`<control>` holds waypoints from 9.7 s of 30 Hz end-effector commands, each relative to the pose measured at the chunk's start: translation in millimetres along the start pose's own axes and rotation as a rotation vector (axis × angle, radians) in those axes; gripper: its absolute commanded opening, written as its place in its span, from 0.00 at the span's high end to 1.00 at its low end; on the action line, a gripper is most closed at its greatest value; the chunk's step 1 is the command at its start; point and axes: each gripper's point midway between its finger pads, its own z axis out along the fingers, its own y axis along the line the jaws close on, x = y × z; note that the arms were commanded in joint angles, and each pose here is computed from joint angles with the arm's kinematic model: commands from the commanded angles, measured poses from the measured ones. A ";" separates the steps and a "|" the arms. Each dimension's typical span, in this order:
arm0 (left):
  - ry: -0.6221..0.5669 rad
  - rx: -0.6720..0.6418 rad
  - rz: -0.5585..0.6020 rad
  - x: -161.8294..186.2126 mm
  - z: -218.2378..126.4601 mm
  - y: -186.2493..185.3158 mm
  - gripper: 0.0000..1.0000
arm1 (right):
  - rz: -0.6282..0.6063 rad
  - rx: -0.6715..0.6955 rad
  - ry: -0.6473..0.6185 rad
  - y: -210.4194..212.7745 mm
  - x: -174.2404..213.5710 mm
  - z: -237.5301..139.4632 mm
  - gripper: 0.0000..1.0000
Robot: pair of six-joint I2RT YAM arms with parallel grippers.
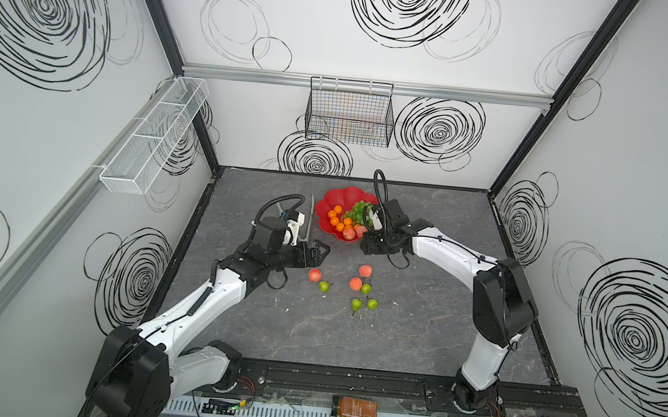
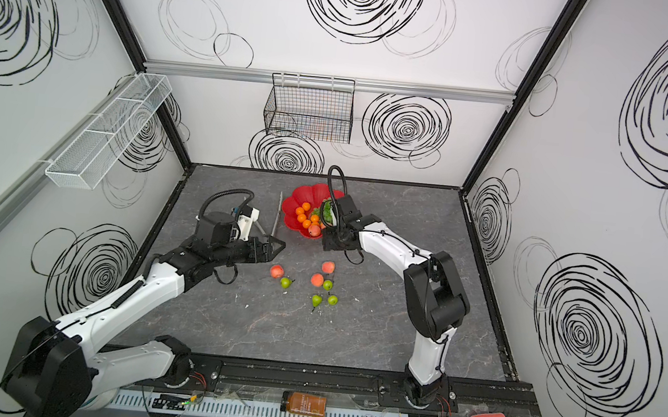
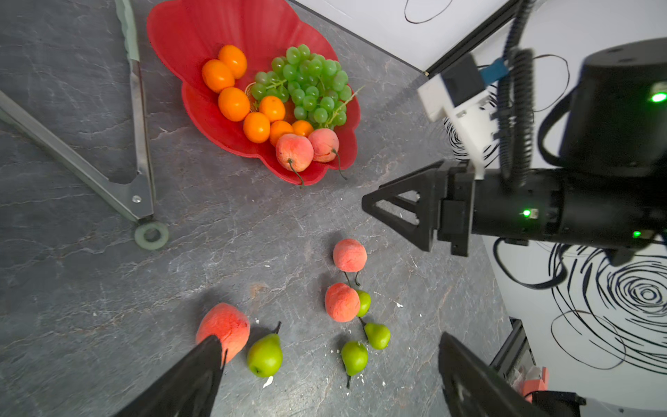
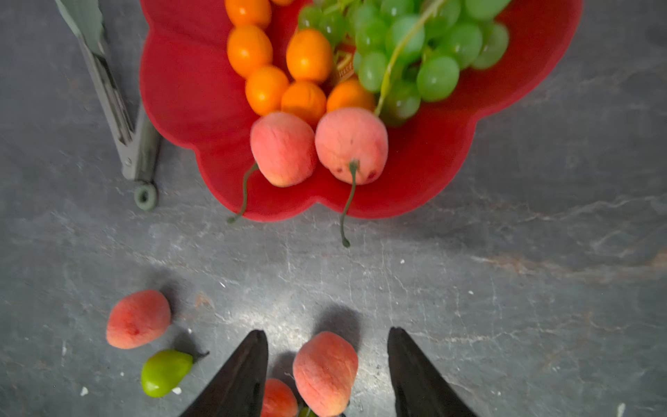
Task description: Place and organize the fake fruits in the fruit bowl
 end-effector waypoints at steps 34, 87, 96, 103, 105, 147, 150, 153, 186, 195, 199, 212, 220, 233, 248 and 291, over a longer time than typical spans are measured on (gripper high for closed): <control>0.013 0.047 0.057 10.4 5.2 -16.0 0.04 | -0.031 0.025 0.178 1.4 61.8 36.8 0.42; -0.062 0.052 0.008 -65.4 15.3 -9.2 0.04 | -0.095 0.074 -0.031 16.1 -75.1 8.2 0.52; -0.051 0.049 -0.001 -58.3 18.3 -2.7 0.04 | -0.206 0.158 -0.016 4.5 -84.5 21.4 0.52; -0.049 0.052 -0.004 -58.2 19.9 -1.9 0.04 | -0.224 0.154 0.019 3.7 -76.5 35.5 0.52; -0.047 0.052 -0.004 -57.3 20.3 -1.6 0.04 | -0.227 0.150 0.026 4.0 -75.1 39.3 0.52; -0.054 0.058 -0.005 -56.6 8.7 -7.5 0.04 | -0.216 0.099 -0.036 22.7 -110.3 20.9 0.37; -0.060 0.058 0.004 -55.3 3.4 -12.5 0.04 | -0.209 0.091 -0.071 26.8 -115.0 1.0 0.37; -0.056 0.060 0.006 -48.6 -1.2 -16.0 0.04 | -0.196 0.070 -0.107 29.9 -114.2 -18.7 0.37; 0.049 0.093 -0.087 87.0 -14.9 -14.8 0.04 | -0.261 -0.019 0.126 51.5 75.0 11.6 0.40; 0.054 0.083 -0.084 88.5 -14.1 -12.8 0.04 | -0.290 -0.004 0.182 49.9 91.6 24.5 0.40; 0.057 0.083 -0.079 88.7 -13.6 -12.7 0.04 | -0.289 -0.004 0.189 50.3 93.8 27.7 0.42; 0.060 0.076 -0.082 91.6 -12.0 -9.2 0.04 | -0.283 0.001 0.210 47.9 101.2 35.1 0.47; 0.055 0.085 -0.079 88.9 -13.3 -12.2 0.04 | -0.271 -0.001 0.184 49.8 95.7 25.6 0.50; 0.025 0.091 -0.060 70.6 -15.5 -21.2 0.04 | -0.196 -0.103 0.099 57.9 73.0 -7.1 0.52; -0.001 0.127 -0.028 24.0 9.7 -41.2 0.04 | 0.001 -0.054 -0.063 -11.3 -4.8 -41.8 0.53; 0.017 0.135 -0.065 -16.6 48.4 -21.9 0.04 | 0.005 0.036 -0.044 -34.2 -98.6 39.9 0.47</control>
